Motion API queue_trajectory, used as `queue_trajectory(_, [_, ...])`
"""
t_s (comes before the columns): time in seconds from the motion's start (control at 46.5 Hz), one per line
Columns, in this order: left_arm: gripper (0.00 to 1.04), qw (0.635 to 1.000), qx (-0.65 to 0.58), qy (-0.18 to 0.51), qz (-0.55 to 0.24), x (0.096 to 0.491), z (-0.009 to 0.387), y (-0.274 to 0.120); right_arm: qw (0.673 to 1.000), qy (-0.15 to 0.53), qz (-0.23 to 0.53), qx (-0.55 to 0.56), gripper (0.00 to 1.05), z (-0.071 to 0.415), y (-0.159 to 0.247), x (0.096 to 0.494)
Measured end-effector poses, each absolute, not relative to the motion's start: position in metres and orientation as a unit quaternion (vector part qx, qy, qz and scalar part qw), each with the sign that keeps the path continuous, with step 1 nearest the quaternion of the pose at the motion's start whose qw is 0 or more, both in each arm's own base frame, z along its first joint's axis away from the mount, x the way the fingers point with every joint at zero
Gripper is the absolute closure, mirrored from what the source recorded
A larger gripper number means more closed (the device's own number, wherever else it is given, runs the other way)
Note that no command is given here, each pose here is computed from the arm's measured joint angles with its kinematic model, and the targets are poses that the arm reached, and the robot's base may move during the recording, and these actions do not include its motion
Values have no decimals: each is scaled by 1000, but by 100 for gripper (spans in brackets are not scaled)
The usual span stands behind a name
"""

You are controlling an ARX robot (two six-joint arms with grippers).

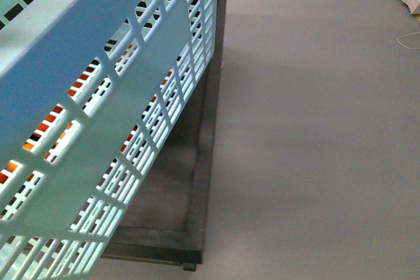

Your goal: Pick lemon and mango into basket

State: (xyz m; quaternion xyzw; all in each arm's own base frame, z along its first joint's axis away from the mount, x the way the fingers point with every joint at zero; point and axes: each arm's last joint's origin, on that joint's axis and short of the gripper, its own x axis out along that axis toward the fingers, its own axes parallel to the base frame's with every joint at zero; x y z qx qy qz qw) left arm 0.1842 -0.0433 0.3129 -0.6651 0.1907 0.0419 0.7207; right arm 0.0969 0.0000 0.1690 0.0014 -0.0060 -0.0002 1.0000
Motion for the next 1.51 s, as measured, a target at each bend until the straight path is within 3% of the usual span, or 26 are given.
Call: queue_trajectory(1.506, [98, 721, -665, 191, 42, 184, 313, -43, 1000, -6, 0, 1, 9, 169, 0, 97])
